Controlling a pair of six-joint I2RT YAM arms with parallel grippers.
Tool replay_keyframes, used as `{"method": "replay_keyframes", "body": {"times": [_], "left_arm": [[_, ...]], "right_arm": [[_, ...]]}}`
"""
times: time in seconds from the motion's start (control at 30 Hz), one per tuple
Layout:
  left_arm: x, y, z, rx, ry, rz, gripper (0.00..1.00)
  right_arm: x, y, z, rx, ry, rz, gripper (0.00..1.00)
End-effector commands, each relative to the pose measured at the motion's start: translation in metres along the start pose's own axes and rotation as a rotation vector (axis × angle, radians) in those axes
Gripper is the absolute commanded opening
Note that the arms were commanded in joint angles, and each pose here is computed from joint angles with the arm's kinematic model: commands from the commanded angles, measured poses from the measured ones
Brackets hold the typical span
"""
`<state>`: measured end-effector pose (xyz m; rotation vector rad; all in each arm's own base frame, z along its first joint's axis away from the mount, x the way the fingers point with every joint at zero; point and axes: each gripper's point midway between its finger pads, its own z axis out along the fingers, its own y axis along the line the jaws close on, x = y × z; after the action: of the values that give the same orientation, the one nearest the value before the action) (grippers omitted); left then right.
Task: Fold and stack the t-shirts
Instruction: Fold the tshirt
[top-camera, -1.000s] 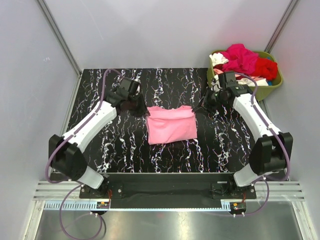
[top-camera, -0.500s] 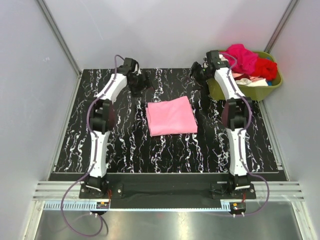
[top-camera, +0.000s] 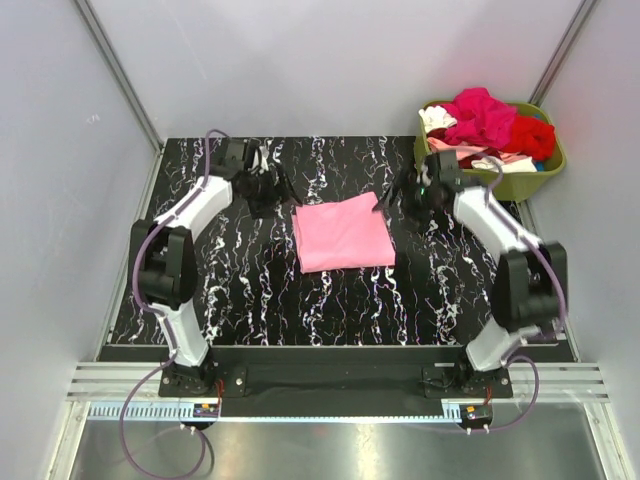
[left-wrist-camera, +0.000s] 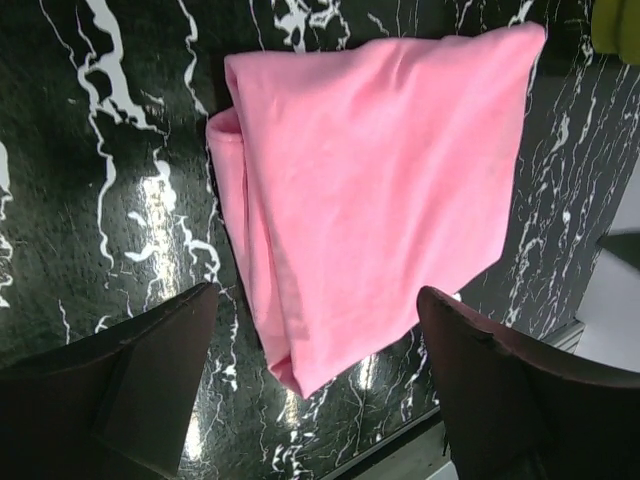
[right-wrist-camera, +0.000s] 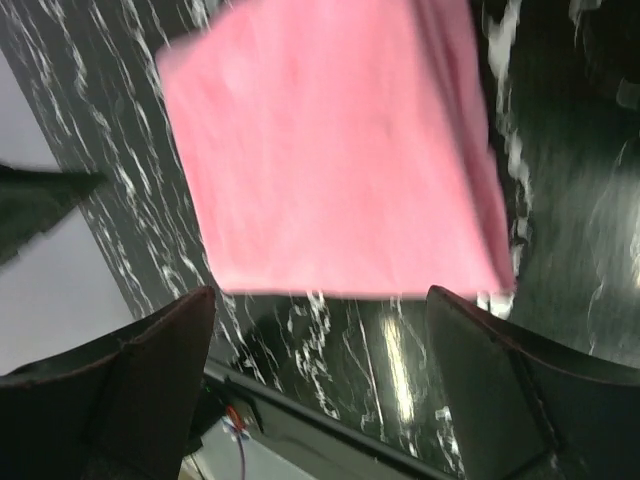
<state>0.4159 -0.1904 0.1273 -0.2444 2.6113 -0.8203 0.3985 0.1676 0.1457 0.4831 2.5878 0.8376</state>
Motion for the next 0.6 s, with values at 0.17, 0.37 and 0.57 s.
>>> {"method": "replay_keyframes", "body": {"times": [0.17,0.37,0.57], "left_arm": [[0.028,0.009,0.043,0.058,0.007,0.006,0.82],[0.035,0.010,0.067,0.063,0.021,0.003,0.76],[0.038,0.025,0.083,0.012,0.052,-0.004,0.68]], "right_arm": [[0.131,-0.001,0.005,-0.212,-0.033,-0.116,0.98],[0.124,0.053,-0.006,-0.422,-0.020,-0.196,0.83],[0.131,0.100,0.031,-0.485,0.118,-0.197,0.59]]}}
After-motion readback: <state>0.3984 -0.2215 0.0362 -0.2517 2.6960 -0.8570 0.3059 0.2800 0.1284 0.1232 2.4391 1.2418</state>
